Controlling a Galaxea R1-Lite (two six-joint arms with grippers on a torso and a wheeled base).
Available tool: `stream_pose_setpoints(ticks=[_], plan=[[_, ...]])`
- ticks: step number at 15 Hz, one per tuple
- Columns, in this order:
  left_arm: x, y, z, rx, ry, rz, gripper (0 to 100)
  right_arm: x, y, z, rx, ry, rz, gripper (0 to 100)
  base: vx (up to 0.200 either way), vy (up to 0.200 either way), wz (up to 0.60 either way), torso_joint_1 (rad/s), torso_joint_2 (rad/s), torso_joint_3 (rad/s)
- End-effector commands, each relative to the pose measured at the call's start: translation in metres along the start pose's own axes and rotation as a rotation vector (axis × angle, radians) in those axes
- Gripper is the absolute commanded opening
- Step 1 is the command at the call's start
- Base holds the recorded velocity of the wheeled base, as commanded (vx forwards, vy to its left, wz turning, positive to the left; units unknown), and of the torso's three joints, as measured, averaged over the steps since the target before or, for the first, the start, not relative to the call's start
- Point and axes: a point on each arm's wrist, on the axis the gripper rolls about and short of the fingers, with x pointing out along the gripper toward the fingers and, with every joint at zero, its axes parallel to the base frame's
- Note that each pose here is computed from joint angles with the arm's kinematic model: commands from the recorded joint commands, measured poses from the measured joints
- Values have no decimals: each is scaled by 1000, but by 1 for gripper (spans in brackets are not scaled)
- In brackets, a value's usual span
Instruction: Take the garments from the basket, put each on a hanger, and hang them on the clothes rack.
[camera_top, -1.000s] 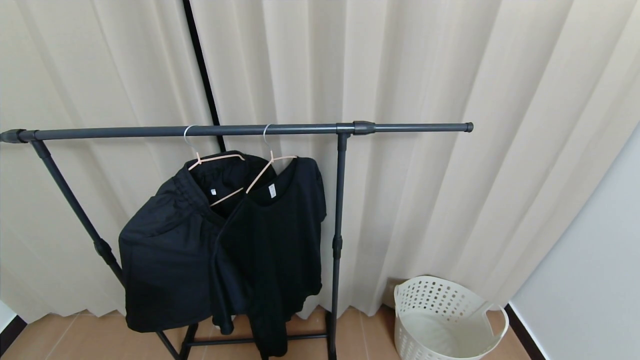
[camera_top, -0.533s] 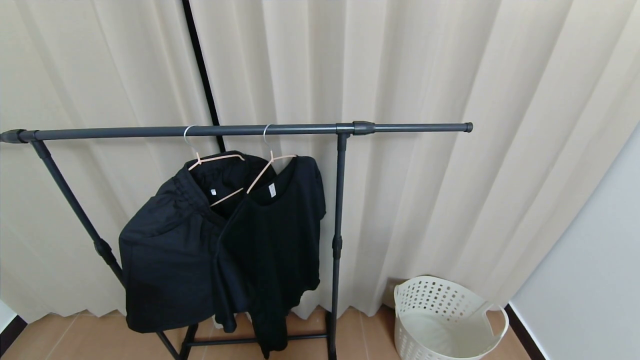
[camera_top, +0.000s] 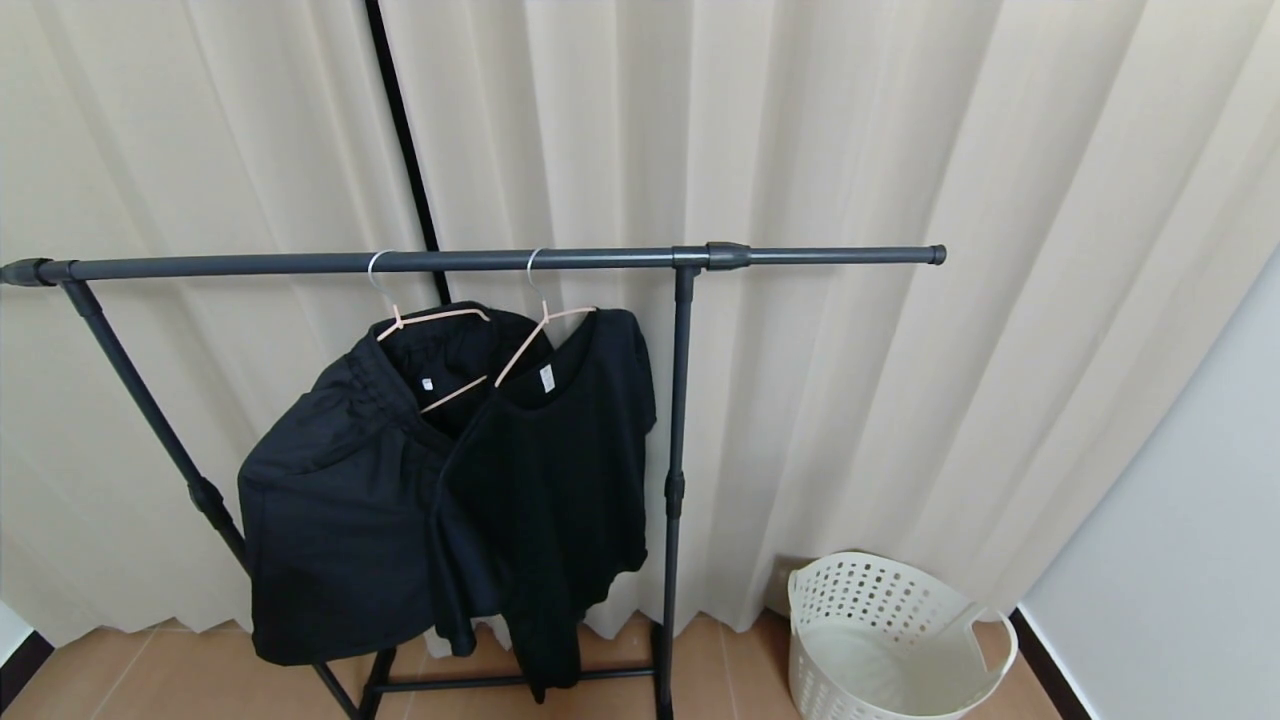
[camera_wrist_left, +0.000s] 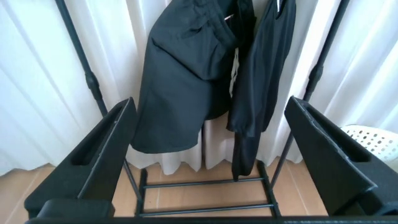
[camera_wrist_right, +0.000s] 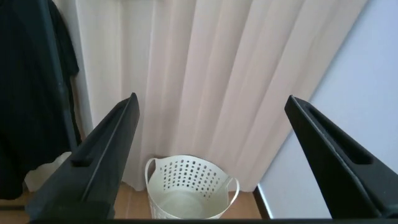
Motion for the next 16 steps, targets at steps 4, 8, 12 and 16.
stream_pose_setpoints(ticks=[4,8,12,16], plan=[[0,0,0,-52,-3,3,100,0,4,-6,95,54,133,100,0,0,0,0,0,0],[0,0,0,-53,-3,3,100,0,3,-5,102,45,132,100,0,0,0,0,0,0],[0,0,0,-53,-3,3,100,0,3,-5,100,45,132,100,0,0,0,0,0,0],[0,0,0,-52,-3,3,100,0,3,-5,96,45,132,100,0,0,0,0,0,0]])
